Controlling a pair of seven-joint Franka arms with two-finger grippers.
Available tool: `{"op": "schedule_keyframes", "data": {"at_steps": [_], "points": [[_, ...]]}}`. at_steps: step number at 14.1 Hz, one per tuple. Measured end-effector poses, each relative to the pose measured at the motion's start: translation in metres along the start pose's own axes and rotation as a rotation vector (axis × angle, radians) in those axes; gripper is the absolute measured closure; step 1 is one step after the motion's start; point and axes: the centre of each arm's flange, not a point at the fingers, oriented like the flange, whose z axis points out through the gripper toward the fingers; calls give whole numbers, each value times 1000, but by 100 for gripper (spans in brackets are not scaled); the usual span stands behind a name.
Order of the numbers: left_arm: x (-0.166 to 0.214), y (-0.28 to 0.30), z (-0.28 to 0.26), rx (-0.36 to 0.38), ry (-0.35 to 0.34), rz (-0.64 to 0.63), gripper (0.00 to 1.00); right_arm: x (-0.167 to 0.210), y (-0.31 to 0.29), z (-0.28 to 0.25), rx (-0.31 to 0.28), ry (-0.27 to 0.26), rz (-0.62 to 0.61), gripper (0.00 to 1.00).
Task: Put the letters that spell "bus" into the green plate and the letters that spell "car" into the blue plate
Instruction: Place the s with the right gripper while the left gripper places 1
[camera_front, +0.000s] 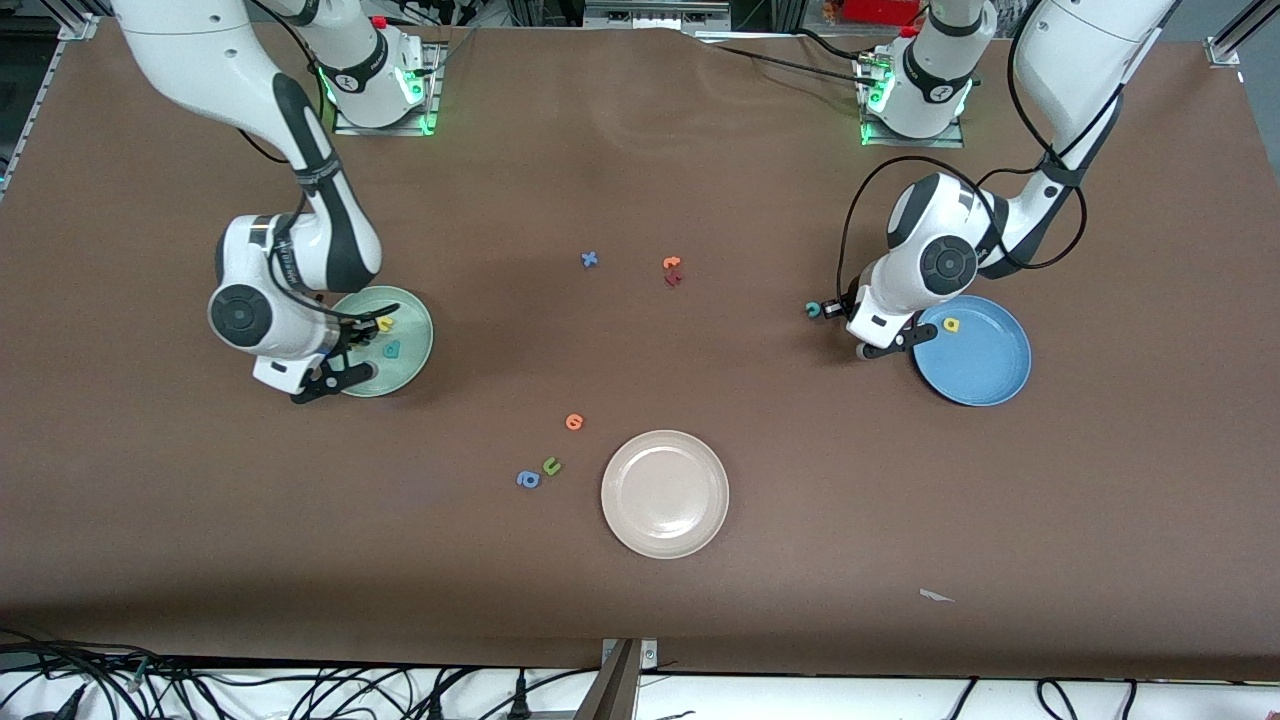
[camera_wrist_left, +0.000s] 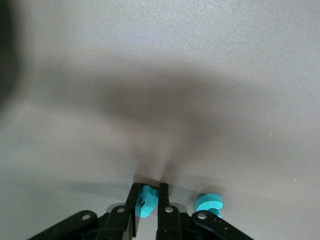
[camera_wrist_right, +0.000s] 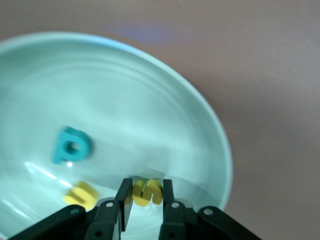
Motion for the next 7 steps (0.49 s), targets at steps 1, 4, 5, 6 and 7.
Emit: {"op": "schedule_keyframes", "data": {"at_steps": [1, 4, 5, 6, 7], "points": [[1, -2, -1, 5, -5, -4, 83, -1, 3, 0, 1, 1, 2, 68], [21, -9, -29, 43, -45, -16, 83, 3, -5, -6, 5, 0, -13, 43], [31, -11, -48, 60, -64, -7, 83, 7, -9, -16, 12, -11, -17, 32], [42, -16, -70, 73, -83, 7, 83, 12, -13, -33, 22, -26, -13, 23], [54, -24, -90, 77, -95, 23, 83, 19, -19, -55, 33, -41, 3, 12]]}}
